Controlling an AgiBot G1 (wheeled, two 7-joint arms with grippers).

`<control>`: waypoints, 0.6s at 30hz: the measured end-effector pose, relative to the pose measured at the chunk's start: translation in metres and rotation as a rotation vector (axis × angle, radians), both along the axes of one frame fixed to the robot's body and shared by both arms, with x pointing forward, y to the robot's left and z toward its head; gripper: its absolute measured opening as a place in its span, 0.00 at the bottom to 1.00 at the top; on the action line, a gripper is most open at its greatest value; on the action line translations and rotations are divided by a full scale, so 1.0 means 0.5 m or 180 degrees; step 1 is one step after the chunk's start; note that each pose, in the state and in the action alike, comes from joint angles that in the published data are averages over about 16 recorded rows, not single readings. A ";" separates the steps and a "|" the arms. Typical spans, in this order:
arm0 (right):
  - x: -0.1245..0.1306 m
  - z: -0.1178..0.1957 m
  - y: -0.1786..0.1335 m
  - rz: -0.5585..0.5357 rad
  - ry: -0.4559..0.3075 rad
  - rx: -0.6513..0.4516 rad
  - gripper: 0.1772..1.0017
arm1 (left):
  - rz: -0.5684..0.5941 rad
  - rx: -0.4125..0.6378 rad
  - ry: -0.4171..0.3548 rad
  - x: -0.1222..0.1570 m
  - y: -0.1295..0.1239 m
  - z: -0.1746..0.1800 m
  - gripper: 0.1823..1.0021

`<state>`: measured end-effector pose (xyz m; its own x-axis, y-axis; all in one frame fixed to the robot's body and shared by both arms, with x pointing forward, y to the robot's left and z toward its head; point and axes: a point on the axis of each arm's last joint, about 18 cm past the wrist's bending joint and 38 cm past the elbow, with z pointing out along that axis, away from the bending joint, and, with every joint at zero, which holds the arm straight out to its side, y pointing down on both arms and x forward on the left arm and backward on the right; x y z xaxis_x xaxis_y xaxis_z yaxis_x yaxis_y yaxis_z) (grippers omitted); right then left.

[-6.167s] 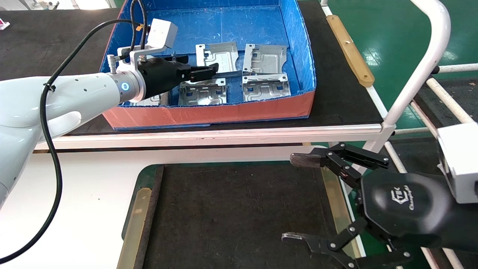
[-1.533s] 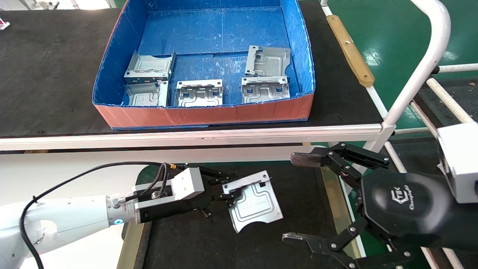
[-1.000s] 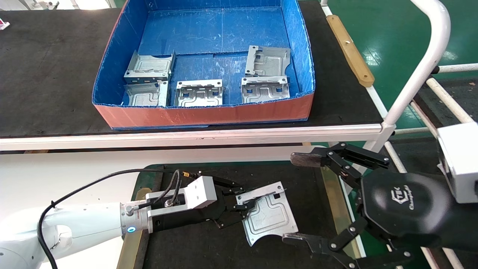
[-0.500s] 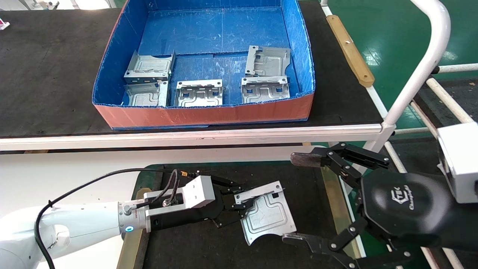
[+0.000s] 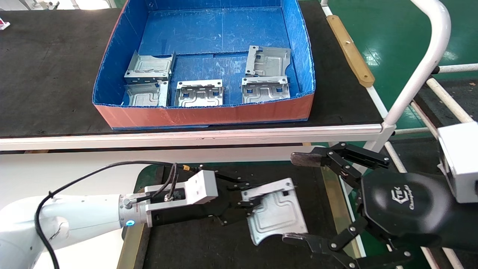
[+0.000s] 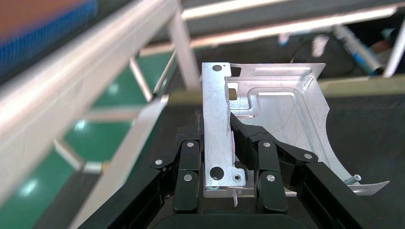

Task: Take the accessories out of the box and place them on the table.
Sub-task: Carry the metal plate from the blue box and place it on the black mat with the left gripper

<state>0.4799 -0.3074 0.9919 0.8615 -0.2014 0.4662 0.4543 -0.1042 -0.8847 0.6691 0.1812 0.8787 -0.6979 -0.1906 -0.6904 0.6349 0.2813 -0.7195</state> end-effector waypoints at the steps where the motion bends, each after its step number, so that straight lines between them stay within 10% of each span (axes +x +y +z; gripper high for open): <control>1: 0.000 0.000 0.000 0.0000 0.0000 0.0000 1.00 | -0.0039 0.0012 -0.0013 -0.002 -0.007 0.002 0.11; 18: 0.000 0.000 0.000 0.0000 0.0000 0.0000 1.00 | 0.0116 0.0347 -0.0336 0.044 -0.118 0.007 0.11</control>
<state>0.4799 -0.3074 0.9919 0.8615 -0.2014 0.4662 0.4543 -0.1042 -0.8847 0.6910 0.1220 0.8820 -0.6144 -0.1344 -0.7775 0.6934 0.3782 -0.6133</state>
